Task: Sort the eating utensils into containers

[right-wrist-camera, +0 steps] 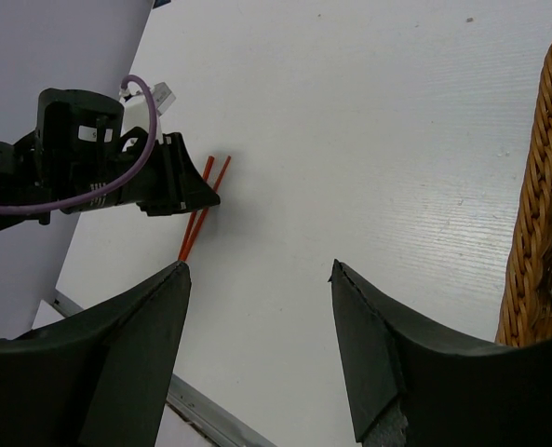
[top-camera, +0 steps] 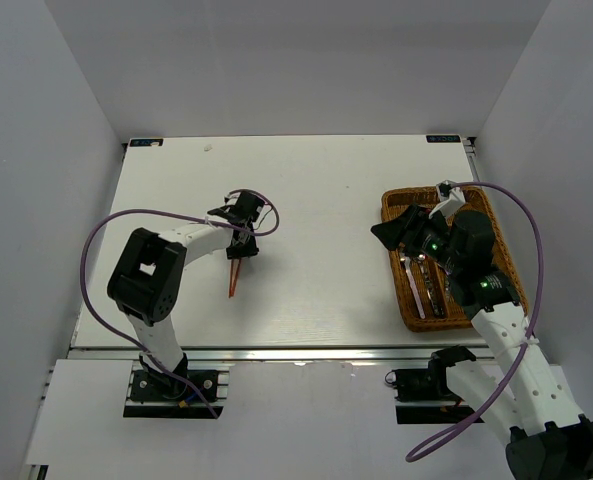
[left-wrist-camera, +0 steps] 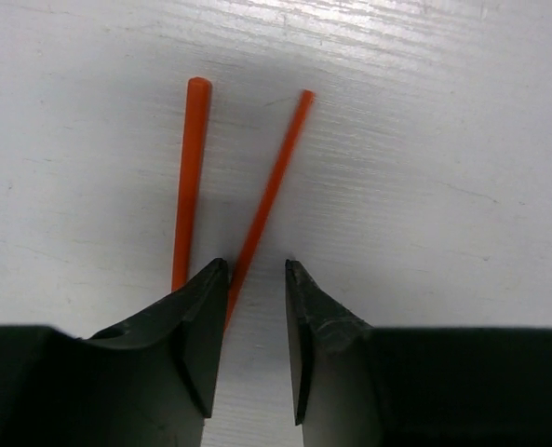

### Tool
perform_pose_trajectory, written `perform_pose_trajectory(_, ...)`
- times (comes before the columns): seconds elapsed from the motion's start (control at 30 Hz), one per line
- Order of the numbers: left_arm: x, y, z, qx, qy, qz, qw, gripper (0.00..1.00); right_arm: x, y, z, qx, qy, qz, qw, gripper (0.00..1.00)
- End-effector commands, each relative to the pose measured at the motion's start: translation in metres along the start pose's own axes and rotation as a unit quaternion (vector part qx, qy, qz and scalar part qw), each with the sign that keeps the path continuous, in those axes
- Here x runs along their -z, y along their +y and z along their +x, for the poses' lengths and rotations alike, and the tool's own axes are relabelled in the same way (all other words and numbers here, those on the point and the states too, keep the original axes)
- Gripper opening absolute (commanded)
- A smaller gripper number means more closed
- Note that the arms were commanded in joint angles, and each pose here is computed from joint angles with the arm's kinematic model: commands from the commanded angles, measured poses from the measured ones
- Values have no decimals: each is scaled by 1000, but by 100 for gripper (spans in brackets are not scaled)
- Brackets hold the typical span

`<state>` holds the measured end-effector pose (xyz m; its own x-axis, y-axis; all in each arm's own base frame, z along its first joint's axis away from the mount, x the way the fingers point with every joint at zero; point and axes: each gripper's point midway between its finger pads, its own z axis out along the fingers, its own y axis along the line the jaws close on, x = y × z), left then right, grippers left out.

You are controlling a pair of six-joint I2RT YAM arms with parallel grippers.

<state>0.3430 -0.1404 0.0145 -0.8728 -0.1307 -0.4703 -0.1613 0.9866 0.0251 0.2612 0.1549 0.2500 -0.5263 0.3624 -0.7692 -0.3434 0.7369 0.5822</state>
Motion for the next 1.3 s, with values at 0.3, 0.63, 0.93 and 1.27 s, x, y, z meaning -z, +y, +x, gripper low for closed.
perform_pose_trajectory(0.3,-14,-11,61,-17,56,4,998,6,5,11,-13,13,-29,-16,999,67)
perform_pose_trajectory(0.63,5,-38,49,-21,32,20,999,0,-14,-13,9,15,20,21,999,70)
perform_pose_trajectory(0.93,79,-63,-19,63,-76,100,990,0,-61,-1,116,57,159,-31,985,76)
perform_pose_trajectory(1.27,121,-81,-33,87,-93,176,976,0,-91,83,174,82,181,-170,965,78)
